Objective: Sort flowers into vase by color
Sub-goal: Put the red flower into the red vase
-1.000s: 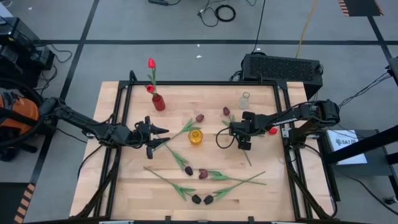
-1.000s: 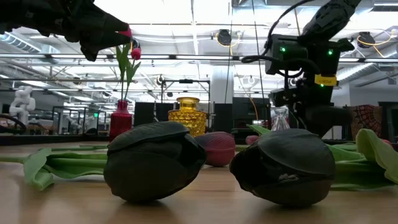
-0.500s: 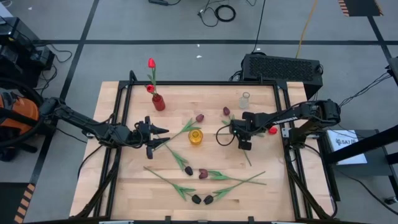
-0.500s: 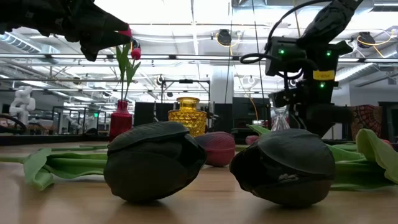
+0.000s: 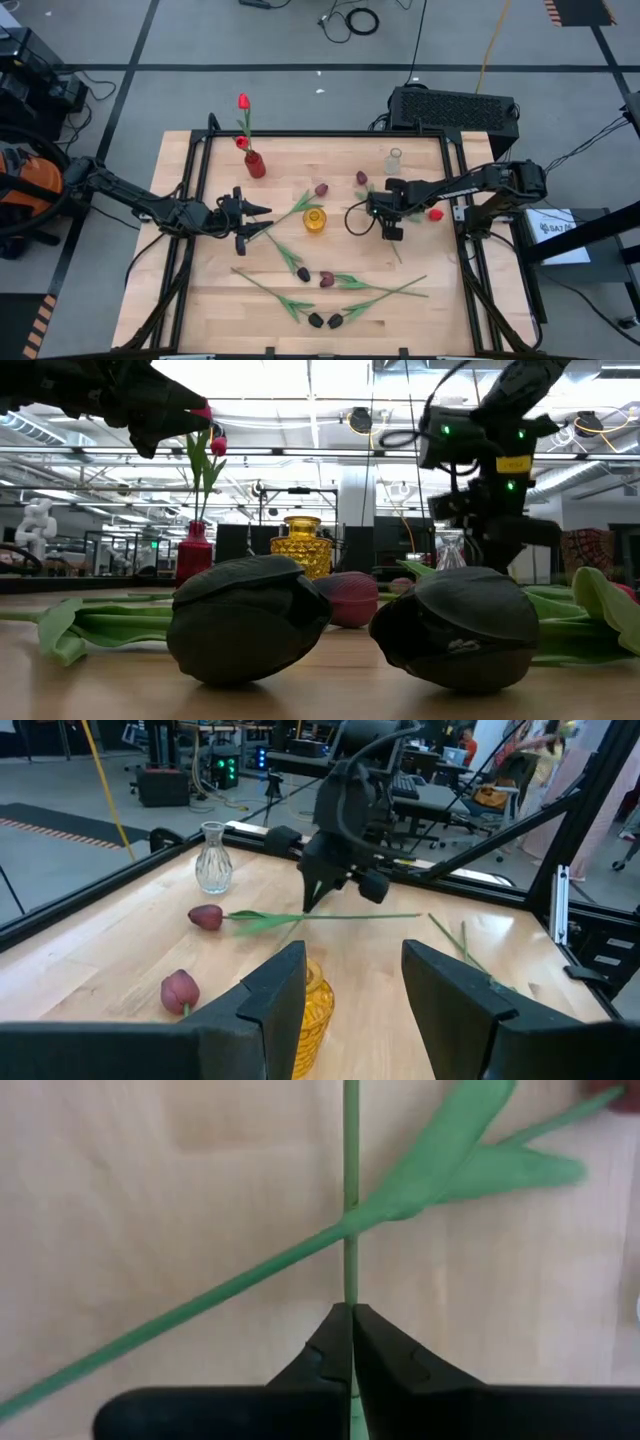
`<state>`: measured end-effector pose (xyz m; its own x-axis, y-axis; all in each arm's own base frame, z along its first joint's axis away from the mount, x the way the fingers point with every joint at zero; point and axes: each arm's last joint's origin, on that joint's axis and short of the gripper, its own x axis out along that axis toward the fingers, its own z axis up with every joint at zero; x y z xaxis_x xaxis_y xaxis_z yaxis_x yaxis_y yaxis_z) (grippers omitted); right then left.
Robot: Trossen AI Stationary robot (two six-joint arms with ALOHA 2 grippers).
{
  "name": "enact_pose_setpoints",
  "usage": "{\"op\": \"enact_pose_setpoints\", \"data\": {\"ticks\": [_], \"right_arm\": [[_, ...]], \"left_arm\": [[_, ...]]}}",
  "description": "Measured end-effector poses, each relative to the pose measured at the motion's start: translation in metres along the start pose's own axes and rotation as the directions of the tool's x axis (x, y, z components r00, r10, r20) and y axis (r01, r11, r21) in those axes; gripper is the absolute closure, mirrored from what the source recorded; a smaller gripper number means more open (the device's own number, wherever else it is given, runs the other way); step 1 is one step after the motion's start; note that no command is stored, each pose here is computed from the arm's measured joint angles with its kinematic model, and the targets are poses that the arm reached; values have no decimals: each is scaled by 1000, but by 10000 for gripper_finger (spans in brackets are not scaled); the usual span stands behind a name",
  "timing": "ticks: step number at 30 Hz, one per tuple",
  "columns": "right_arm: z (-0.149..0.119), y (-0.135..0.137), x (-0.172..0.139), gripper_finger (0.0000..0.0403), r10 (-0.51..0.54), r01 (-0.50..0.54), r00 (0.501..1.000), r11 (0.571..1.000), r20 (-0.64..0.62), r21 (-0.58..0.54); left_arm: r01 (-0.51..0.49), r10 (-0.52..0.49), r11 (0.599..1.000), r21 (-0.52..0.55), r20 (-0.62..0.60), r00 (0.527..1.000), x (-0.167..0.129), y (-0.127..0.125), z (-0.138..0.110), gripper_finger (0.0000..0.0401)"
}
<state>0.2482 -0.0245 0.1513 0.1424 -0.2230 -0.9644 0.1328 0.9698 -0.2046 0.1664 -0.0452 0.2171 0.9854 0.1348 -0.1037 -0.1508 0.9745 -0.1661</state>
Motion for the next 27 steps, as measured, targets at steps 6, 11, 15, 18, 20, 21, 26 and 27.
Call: {"op": "enact_pose_setpoints", "data": {"ticks": [6, 11, 15, 18, 20, 21, 26, 27], "right_arm": [[13, 10, -15, 402, 24, -23, 999, 999, 48, -25], [21, 22, -26, 402, 107, -101, 990, 993, 87, -63], [29, 31, -40, 403, 131, -119, 984, 988, 122, -97], [37, 39, -51, 403, 144, -125, 976, 985, 162, -123], [42, 43, -60, 403, 150, -125, 969, 983, 195, -136], [45, 45, -65, 403, 155, -127, 965, 982, 210, -141], [57, 53, -88, 403, 176, -139, 942, 980, 287, -145], [59, 55, -92, 402, 182, -143, 937, 979, 298, -146]], "left_arm": [[0, 0, 1000, -4, 1, 1000, 0, 0, 0, 228], [5, -5, 1000, -17, 17, 1000, 0, 0, 2, 228], [22, -21, 999, -29, 37, 999, 0, -1, 4, 228], [40, -38, 999, -35, 49, 998, 0, -2, 5, 228], [51, -50, 998, -34, 47, 998, 0, -3, 5, 228], [52, -51, 998, -29, 44, 998, 1, -3, 5, 228], [58, -59, 998, 13, 80, 995, 7, -6, 5, 228], [62, -64, 998, 26, 89, 994, 9, -7, 5, 228]]}}
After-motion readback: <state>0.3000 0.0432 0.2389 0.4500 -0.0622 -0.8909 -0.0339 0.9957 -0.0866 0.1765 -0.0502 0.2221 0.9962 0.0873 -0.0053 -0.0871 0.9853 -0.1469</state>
